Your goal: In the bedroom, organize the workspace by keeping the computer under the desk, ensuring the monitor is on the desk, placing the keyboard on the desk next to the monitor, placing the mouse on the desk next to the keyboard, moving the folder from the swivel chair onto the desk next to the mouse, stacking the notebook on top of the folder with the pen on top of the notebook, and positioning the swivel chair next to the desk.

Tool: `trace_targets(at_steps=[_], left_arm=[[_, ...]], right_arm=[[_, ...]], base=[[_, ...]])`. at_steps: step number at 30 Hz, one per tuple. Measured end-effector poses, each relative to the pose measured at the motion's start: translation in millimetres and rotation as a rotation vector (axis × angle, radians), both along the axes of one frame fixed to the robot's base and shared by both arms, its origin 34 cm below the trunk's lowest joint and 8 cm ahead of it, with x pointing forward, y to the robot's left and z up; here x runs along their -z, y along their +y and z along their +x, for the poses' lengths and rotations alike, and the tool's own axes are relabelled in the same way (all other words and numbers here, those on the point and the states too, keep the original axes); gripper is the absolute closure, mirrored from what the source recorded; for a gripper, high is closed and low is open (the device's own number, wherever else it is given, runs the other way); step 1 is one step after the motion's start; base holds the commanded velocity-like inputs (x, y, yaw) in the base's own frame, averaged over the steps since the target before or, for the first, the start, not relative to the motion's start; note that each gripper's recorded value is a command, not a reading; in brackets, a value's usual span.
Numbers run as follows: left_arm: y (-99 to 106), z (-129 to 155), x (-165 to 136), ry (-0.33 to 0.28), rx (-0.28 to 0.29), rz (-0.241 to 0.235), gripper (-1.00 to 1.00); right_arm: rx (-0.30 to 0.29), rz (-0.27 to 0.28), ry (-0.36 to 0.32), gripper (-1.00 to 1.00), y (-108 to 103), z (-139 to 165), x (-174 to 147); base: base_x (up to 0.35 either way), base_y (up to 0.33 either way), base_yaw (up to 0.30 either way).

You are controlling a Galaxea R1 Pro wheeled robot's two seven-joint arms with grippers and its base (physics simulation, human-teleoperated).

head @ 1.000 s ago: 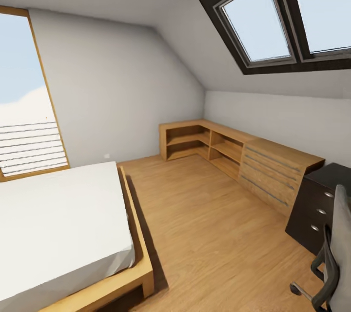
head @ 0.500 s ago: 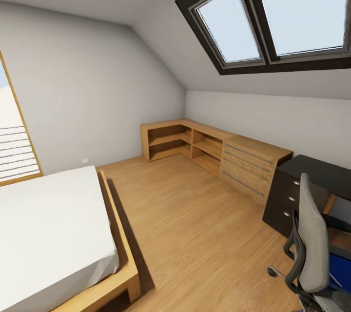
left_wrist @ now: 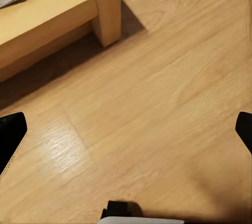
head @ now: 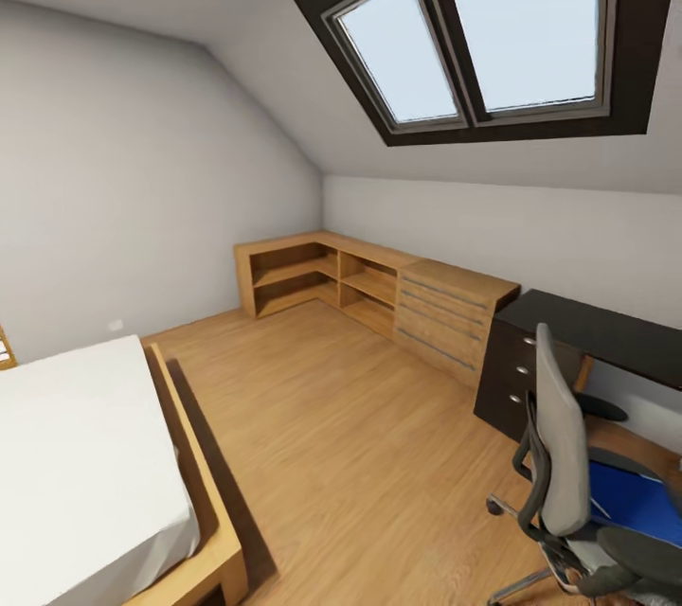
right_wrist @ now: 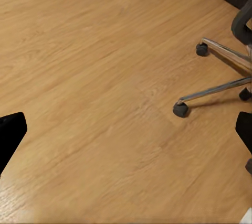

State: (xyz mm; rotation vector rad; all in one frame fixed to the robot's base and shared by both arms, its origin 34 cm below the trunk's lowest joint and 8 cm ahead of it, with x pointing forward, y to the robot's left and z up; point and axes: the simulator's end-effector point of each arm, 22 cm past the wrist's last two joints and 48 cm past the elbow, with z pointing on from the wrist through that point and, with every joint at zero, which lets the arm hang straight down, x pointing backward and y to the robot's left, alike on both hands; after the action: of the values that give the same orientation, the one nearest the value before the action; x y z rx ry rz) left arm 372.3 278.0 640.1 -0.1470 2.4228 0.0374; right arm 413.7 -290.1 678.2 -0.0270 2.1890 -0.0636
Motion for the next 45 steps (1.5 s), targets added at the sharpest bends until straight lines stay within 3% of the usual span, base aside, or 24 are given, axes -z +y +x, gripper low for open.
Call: trace_targets(at_steps=[16, 36, 45], left_arm=[[2.0, 3.3, -3.2, -0.021, -0.001, 0.004, -1.00], [2.5, 3.8, -3.3, -0.022, 0.000, 0.005, -1.00], [3.1, 3.8, -3.6, -0.024, -0.002, 0.005, -1.00]], right_arm=[[-0.001, 0.000, 0.000, -1.00, -0.1, -0.1, -0.1], [-0.003, 0.000, 0.006, -1.00, 0.1, -0.7, 1.1], [-0.003, 0.000, 0.006, -1.00, 0.1, -1.2, 1.2]], base=[[0.237, 0.252, -0.272], [0.044, 0.031, -0.272], [0.216, 0.184, -0.272]])
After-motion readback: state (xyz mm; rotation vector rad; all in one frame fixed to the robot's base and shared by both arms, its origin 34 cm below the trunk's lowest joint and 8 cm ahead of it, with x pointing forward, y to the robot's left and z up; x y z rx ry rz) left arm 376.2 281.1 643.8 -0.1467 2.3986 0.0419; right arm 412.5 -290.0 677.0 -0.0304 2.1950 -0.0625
